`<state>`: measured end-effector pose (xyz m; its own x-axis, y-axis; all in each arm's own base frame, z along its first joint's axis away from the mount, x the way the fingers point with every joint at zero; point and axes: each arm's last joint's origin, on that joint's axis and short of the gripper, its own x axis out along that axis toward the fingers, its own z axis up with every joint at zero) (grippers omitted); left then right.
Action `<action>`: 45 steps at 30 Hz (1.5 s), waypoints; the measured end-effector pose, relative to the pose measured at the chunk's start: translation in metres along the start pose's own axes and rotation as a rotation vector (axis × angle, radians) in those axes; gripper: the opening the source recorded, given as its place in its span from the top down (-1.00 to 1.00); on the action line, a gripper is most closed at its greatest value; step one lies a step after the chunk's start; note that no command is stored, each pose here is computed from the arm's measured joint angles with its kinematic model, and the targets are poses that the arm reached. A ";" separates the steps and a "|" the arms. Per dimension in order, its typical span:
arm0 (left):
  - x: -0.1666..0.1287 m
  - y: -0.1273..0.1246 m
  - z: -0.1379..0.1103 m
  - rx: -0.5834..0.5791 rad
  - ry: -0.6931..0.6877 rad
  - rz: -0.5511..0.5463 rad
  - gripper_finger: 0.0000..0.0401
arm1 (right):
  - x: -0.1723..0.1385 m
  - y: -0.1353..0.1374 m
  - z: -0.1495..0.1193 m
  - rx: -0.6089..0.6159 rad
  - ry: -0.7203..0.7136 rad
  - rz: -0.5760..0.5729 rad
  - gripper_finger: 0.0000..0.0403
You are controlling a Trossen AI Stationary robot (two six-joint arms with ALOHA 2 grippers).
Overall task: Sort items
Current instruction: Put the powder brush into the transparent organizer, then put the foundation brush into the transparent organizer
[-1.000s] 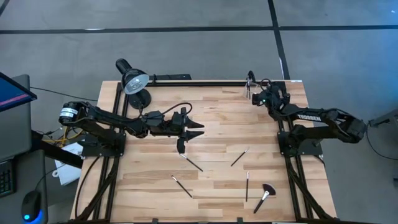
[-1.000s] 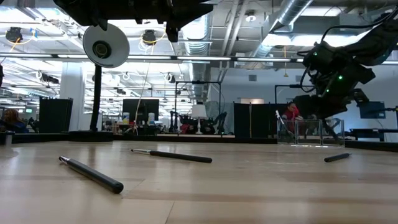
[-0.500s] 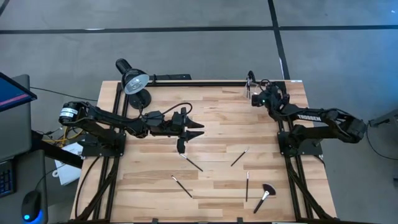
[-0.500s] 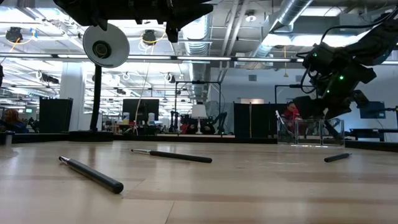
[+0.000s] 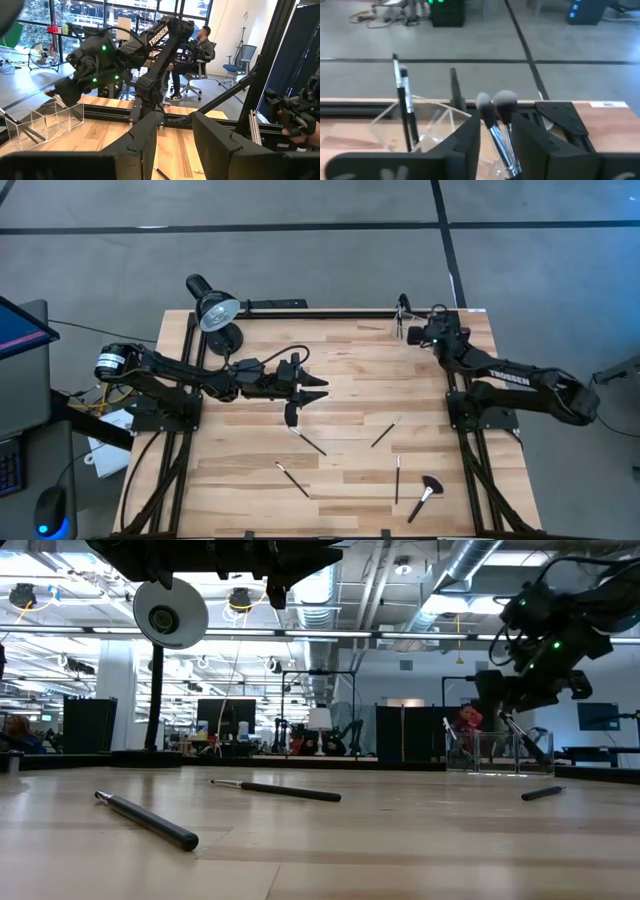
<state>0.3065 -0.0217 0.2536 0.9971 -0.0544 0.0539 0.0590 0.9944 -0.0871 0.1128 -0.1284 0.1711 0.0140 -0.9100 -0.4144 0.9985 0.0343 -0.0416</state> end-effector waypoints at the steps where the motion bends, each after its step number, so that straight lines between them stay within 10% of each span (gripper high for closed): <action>1: 0.000 0.000 0.000 0.000 0.000 0.000 0.39 | 0.000 -0.001 0.002 -0.010 0.003 0.022 0.55; 20: 0.000 0.000 0.000 0.000 0.000 0.000 0.39 | 0.016 -0.014 -0.005 -0.036 0.114 -0.035 0.15; 45: 0.000 0.000 -0.001 0.004 0.012 0.002 0.39 | 0.004 -0.021 -0.005 -0.042 0.140 -0.013 0.83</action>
<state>0.3066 -0.0214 0.2524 0.9977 -0.0533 0.0418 0.0567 0.9949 -0.0836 0.0915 -0.1309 0.1656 -0.0094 -0.8441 -0.5361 0.9955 0.0427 -0.0846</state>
